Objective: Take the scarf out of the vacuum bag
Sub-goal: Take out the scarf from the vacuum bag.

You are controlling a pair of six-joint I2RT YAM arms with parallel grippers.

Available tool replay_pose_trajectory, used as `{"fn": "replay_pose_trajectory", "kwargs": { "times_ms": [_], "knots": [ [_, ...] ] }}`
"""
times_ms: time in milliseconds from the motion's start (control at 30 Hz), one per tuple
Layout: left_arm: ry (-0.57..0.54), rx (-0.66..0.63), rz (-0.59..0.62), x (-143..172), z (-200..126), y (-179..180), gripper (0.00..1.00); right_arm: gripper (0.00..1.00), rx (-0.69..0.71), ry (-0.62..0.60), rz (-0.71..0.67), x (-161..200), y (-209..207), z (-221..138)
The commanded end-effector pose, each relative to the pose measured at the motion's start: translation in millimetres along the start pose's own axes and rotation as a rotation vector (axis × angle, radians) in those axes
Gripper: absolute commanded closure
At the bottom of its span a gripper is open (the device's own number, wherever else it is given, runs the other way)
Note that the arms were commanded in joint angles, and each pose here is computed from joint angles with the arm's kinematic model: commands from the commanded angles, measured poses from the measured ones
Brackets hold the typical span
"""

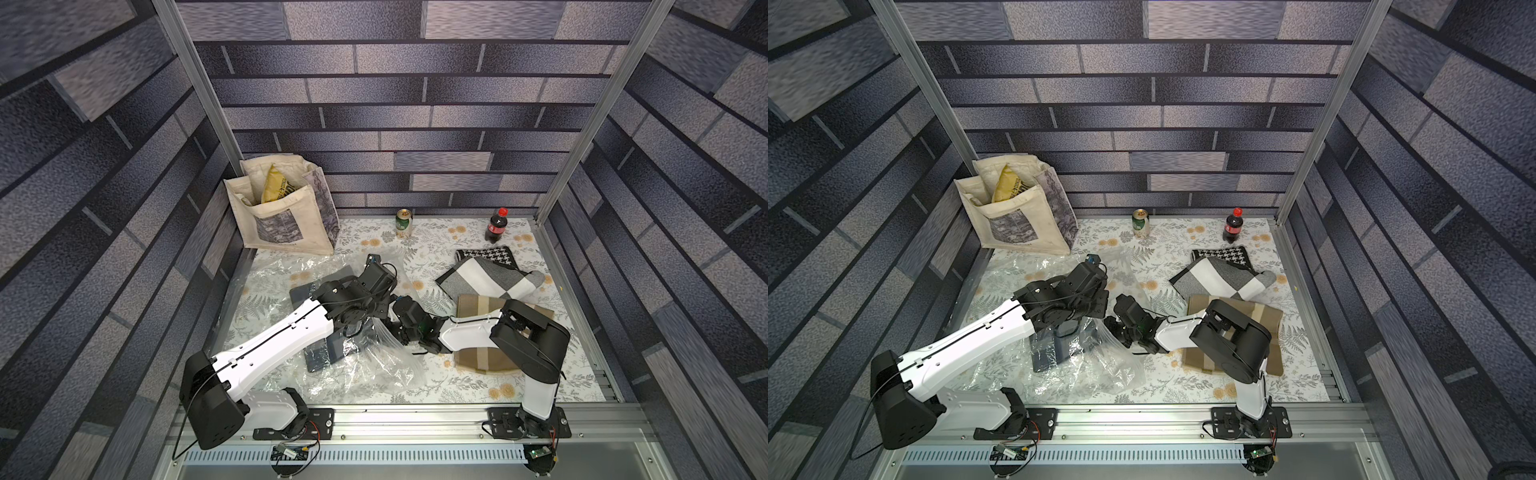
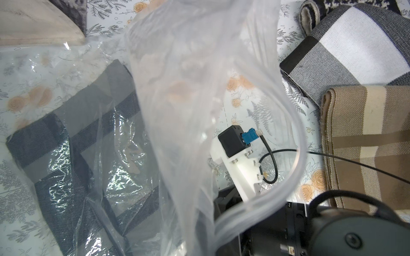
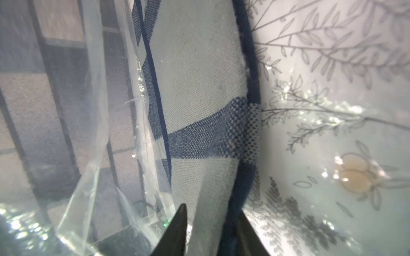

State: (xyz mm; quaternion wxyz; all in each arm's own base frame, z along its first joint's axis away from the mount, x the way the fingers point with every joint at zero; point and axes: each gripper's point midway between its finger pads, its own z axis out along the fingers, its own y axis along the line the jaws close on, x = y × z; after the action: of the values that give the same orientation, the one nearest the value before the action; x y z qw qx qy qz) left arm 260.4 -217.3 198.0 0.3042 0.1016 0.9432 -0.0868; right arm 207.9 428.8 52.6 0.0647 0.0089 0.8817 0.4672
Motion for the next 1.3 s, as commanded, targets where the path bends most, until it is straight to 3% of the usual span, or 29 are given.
{"fn": "replay_pose_trajectory", "kwargs": {
  "times_ms": [0, 100, 367, 833, 1267],
  "knots": [
    [-0.024, -0.001, -0.013, -2.1, -4.8, 1.9, 1.0, 0.73, 0.045, 0.019, 0.011, 0.0, -8.6, 1.1],
    [-0.024, -0.003, -0.012, -1.6, -5.9, 2.8, 1.0, 0.75, 0.035, 0.033, 0.037, 3.2, -15.2, 8.8],
    [-0.028, -0.01, -0.013, -2.2, -7.6, 5.4, 1.0, 1.0, -0.01, 0.031, 0.054, 1.9, -12.4, 14.8],
    [-0.015, -0.023, -0.018, 2.8, -2.6, 10.8, 1.0, 1.0, -0.022, -0.043, -0.044, -14.5, 20.6, -24.9],
    [0.011, -0.026, -0.038, 8.4, 5.7, 14.4, 1.0, 1.0, -0.02, -0.105, -0.064, -32.7, 25.0, -70.5]
  ]
}}
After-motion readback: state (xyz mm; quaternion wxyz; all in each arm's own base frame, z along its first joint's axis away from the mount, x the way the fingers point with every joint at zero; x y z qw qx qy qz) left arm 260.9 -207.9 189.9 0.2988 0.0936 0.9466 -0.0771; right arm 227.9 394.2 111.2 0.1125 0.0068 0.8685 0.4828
